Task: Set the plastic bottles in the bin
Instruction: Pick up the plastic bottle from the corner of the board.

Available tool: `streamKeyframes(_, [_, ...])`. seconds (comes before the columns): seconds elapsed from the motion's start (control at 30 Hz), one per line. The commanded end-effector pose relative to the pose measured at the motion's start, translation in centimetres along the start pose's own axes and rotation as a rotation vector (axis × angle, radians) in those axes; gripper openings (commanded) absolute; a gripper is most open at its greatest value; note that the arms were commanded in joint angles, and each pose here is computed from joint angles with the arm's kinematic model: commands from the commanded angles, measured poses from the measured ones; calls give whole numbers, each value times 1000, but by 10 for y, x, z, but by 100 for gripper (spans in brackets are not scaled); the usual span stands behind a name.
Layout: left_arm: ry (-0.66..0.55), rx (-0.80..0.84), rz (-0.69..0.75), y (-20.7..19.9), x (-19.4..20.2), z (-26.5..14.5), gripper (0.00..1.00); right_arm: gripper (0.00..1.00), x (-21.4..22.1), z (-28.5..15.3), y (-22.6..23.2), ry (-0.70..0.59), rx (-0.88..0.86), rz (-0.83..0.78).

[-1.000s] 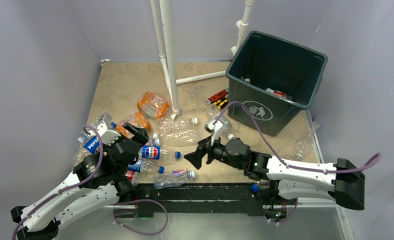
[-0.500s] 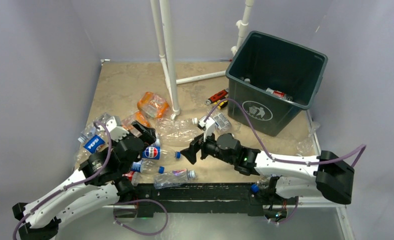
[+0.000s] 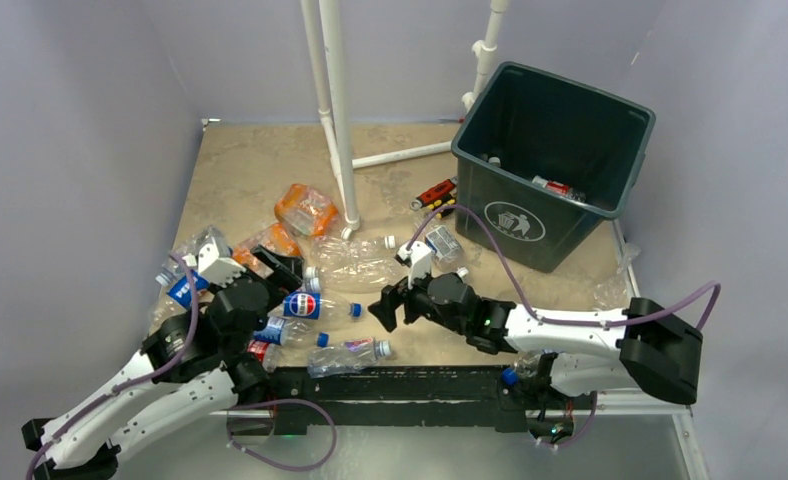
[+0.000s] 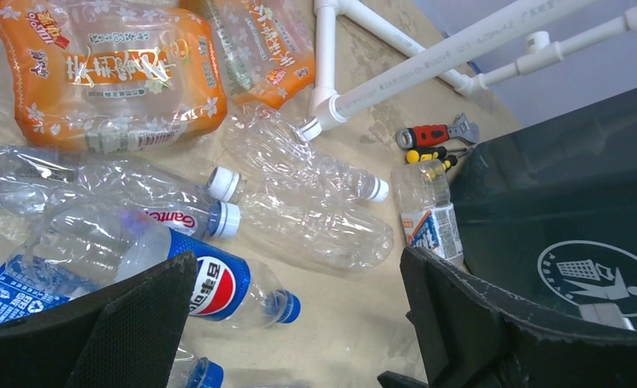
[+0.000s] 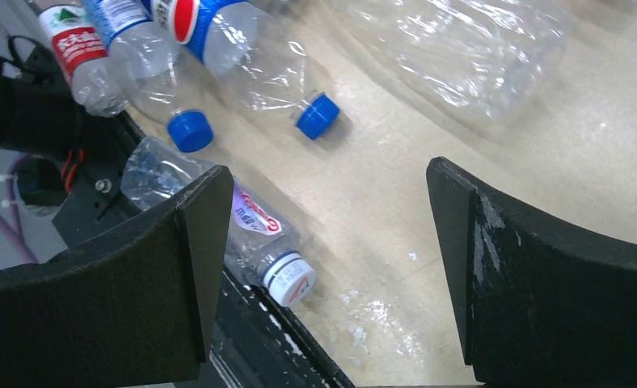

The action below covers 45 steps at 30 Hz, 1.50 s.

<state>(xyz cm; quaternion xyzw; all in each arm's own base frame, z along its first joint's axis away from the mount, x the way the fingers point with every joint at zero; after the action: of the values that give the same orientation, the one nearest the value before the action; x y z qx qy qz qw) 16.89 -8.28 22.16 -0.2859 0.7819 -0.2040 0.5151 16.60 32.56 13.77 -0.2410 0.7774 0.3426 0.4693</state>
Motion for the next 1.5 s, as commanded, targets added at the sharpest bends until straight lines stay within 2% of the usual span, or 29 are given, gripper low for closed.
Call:
streamKeyframes(0.0, [0, 49, 5, -3, -3, -5, 96, 88, 9, -5, -12, 11, 75, 51])
streamKeyframes(0.1, [11, 61, 6, -4, 1, -4, 96, 88, 10, 3, -17, 19, 113, 27])
streamKeyframes(0.33, [82, 59, 31, -3, 22, 2, 95, 87, 5, 18, 2, 42, 27, 5])
streamKeyframes(0.57, [107, 73, 30, -2, 31, 4, 94, 88, 37, -25, 37, 160, -272, 71])
streamKeyframes(0.8, [143, 100, 22, -1, 48, 10, 94, 86, 73, -47, 42, 229, -366, 207])
streamKeyframes(1.07, [165, 99, 48, -8, 50, 10, 93, 84, 87, -45, 39, 215, -364, 284])
streamKeyframes(1.47, [181, 104, 45, -6, 55, 10, 93, 74, 102, -22, 33, 200, -303, 378])
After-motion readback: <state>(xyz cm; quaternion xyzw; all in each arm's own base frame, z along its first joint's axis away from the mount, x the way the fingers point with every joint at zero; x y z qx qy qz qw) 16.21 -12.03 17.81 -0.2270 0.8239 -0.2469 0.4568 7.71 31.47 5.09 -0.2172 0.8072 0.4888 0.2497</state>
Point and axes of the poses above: each gripper's point midway between its finger pads, its own z axis out along the fingers, its own y axis along the line the jaws close on, x = y × z, the point moved 2 cm from there along -z, back along the fingers
